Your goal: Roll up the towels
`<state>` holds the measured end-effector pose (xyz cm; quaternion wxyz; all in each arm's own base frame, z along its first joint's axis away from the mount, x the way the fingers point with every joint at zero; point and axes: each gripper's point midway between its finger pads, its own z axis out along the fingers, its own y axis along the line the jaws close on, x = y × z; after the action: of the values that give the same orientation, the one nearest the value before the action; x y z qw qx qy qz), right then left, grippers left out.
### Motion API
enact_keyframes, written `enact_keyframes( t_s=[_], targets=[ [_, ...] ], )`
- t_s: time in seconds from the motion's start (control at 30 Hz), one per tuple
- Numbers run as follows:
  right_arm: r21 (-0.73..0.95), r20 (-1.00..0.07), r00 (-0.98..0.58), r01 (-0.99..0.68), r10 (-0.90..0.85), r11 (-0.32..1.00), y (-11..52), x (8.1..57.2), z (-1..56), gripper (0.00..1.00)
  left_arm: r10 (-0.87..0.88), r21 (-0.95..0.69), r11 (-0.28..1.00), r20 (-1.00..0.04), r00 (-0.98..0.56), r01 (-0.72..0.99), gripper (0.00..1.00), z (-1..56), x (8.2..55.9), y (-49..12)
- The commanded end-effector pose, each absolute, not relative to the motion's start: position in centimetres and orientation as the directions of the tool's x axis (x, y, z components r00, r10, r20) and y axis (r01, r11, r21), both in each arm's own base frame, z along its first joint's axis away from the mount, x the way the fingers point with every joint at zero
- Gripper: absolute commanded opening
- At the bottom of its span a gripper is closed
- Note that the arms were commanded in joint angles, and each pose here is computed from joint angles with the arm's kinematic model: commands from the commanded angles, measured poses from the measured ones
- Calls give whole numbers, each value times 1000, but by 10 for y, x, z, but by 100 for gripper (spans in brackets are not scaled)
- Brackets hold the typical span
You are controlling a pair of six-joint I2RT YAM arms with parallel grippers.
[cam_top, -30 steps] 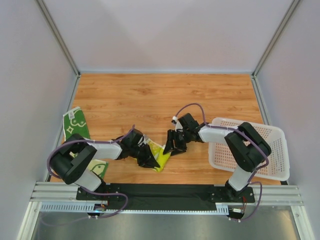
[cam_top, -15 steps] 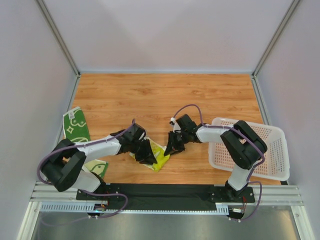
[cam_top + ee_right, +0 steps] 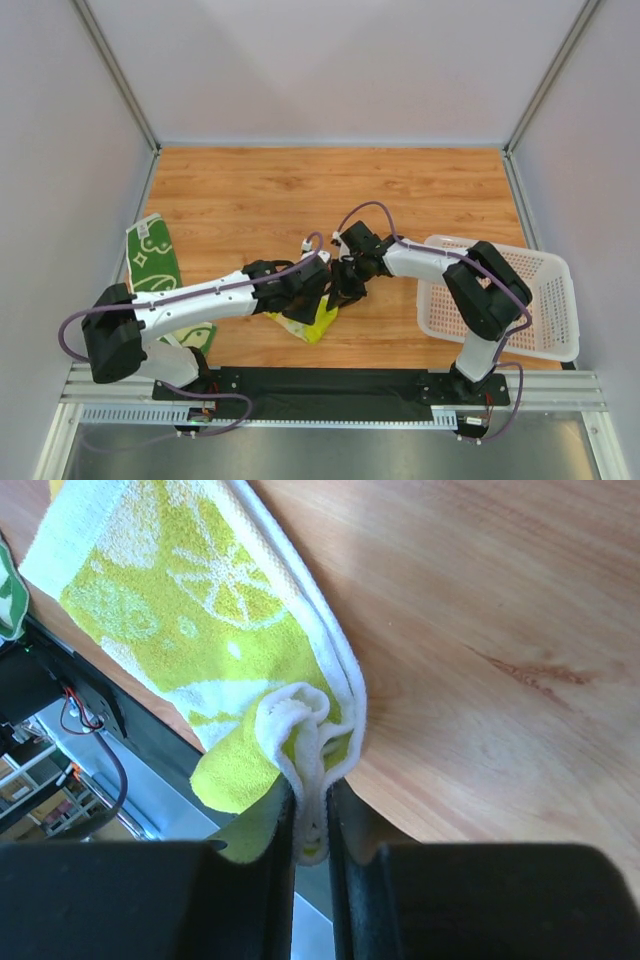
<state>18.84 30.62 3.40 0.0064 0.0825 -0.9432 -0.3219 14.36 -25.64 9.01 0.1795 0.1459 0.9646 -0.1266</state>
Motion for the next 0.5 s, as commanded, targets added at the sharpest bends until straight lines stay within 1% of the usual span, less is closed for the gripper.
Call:
enact_keyframes(
  t_s=[0.0,0.07,0.23,0.37,0.47],
  targets=[
    [571,-14,-984,-152,-175,807,305,186,38,7,363,-35,899,-497,-788,436,38,105,152,-256],
    [567,-11,-984,-152,-177,810,306,186,38,7,408,-13,879,-498,-765,477,39,101,146,-266],
    [562,-6,-983,-153,-181,813,308,185,37,6,463,28,858,-477,-747,514,41,82,138,-277],
    [558,1,-983,-150,-181,816,307,182,35,6,486,14,838,-477,-733,546,41,72,130,-290],
    [558,0,-983,-151,-183,816,306,181,35,6,502,9,825,-472,-724,565,47,66,126,-297]
  ],
)
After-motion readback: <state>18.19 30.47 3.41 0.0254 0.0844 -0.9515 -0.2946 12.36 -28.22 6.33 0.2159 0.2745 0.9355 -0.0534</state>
